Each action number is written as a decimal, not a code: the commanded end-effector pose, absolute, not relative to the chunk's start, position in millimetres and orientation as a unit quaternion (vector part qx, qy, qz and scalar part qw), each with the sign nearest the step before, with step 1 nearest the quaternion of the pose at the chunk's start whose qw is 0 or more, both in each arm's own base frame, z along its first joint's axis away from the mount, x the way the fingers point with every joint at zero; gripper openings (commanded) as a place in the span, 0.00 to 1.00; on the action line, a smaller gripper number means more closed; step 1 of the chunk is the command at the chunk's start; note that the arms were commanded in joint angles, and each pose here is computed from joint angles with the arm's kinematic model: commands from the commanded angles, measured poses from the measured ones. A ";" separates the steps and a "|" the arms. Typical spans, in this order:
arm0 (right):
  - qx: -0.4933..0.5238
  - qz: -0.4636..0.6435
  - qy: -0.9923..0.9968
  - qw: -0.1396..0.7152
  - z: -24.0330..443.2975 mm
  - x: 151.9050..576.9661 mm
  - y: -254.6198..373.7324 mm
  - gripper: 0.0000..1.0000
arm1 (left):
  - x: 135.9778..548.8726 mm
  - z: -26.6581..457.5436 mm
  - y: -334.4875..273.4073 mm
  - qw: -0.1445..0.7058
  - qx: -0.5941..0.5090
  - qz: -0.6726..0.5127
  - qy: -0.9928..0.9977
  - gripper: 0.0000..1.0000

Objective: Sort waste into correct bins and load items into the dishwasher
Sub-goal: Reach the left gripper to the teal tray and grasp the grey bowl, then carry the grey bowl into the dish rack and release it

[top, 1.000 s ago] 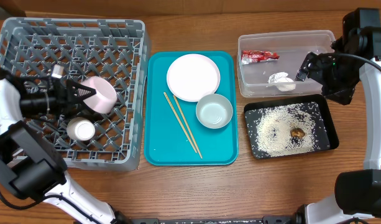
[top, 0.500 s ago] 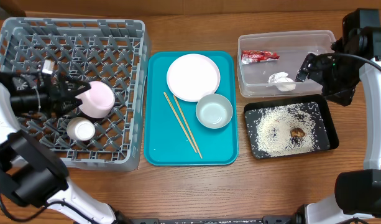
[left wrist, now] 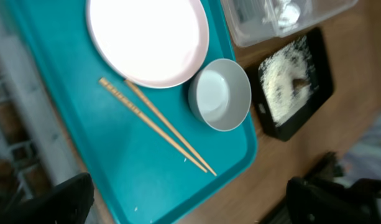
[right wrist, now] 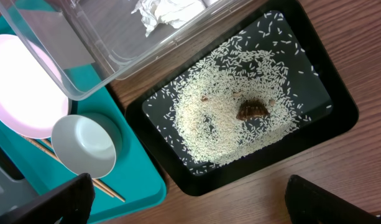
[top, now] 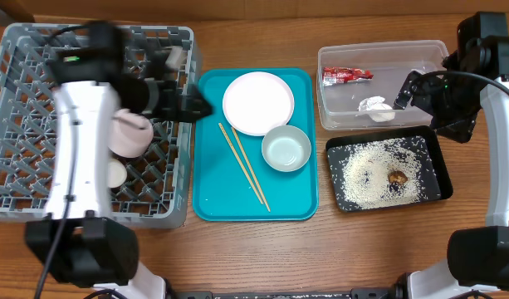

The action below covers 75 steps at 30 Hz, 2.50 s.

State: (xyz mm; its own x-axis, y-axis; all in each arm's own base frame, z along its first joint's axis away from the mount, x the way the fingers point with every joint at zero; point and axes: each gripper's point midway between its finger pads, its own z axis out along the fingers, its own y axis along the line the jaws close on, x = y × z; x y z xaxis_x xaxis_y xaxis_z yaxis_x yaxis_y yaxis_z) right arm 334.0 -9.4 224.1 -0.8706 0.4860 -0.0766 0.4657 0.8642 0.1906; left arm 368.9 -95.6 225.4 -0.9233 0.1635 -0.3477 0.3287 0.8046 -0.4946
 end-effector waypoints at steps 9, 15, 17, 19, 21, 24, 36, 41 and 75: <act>0.244 0.087 0.963 0.071 230.2 333.5 -8.2 1.00 | 354.0 189.5 -239.3 0.126 0.293 -0.228 0.920 1.00; 0.244 0.087 0.963 0.072 230.3 333.7 -8.2 1.00 | 341.3 138.0 -272.7 0.081 0.340 -0.174 0.921 0.93; 0.244 0.088 0.963 0.072 230.3 333.8 -8.2 1.00 | 334.5 119.1 -280.9 0.060 0.353 -0.159 0.920 0.91; 0.244 0.088 0.963 0.072 230.3 333.8 -8.2 1.00 | 325.5 101.7 -289.2 0.036 0.363 -0.153 0.918 0.90; 0.244 0.087 0.963 0.072 230.3 333.7 -8.2 1.00 | 317.4 84.7 -295.6 0.012 0.372 -0.147 0.917 0.83; 0.244 0.087 0.963 0.072 230.3 333.6 -8.2 1.00 | 307.6 61.3 -297.8 -0.022 0.377 -0.136 0.916 0.72; 0.244 0.087 0.963 0.071 230.2 333.5 -8.2 1.00 | 303.4 29.2 -277.0 -0.064 0.377 -0.071 0.921 0.18; 0.244 0.087 0.963 0.071 230.2 333.4 -8.1 1.00 | 303.7 29.6 -277.6 -0.064 0.367 -0.072 0.925 0.04; 0.245 0.073 0.965 0.063 228.8 327.8 -12.0 1.00 | 429.5 281.5 -101.5 0.264 0.208 -0.363 0.869 0.04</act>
State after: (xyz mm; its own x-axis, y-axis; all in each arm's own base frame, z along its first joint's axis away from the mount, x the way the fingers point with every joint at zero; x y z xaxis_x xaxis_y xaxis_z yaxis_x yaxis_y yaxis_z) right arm 328.5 -10.2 223.1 -0.8718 0.4862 -0.0591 0.4705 0.8649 0.1749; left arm 429.2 -97.4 259.6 -0.8321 0.1956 -0.5190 0.4470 0.7906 -0.4186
